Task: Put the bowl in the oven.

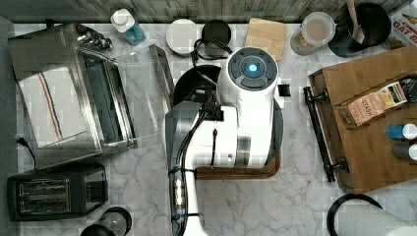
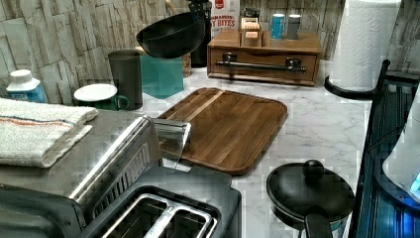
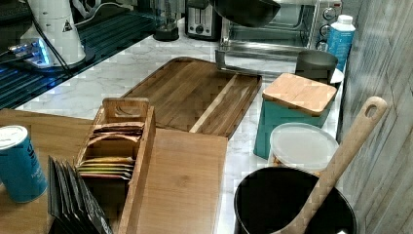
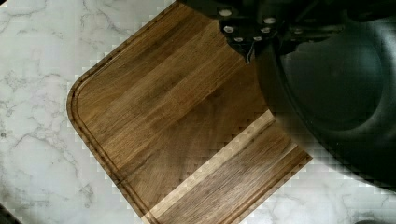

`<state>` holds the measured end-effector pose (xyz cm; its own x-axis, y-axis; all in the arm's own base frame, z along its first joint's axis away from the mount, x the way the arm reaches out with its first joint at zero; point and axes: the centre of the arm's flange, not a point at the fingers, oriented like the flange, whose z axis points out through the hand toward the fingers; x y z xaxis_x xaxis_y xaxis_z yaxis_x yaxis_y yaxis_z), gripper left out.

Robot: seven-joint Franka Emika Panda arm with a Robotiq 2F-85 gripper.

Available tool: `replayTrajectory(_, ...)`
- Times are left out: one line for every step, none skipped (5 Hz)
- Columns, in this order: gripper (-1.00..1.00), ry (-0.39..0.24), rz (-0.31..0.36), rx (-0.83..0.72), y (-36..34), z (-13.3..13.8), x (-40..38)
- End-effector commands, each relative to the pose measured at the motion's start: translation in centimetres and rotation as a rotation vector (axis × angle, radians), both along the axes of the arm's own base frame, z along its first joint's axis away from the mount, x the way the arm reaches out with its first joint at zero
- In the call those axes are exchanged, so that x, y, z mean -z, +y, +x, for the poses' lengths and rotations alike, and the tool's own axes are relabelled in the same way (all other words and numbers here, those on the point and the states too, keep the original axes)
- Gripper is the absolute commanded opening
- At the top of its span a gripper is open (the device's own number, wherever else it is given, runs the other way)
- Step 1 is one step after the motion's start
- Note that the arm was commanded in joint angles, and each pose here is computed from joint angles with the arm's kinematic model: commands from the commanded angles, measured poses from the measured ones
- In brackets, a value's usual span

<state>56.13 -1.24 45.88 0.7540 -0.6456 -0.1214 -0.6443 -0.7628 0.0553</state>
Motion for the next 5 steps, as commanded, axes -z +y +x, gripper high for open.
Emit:
replayTrajectory(-1.0, -0.031, 0.014, -0.169, 0.1, 2.5, -0.2)
replayTrajectory(-1.0, -0.208, -0.002, -0.488, 3.0, 5.0, -2.7)
replayTrajectory(-1.0, -0.322, -0.003, -0.77, 7.5, 7.6, -5.1)
replayTrajectory(-1.0, -0.37, -0.021, -0.984, 12.6, 9.3, -5.5)
replayTrajectory(-1.0, -0.364, 0.016, -1.112, 16.7, 10.7, -4.2)
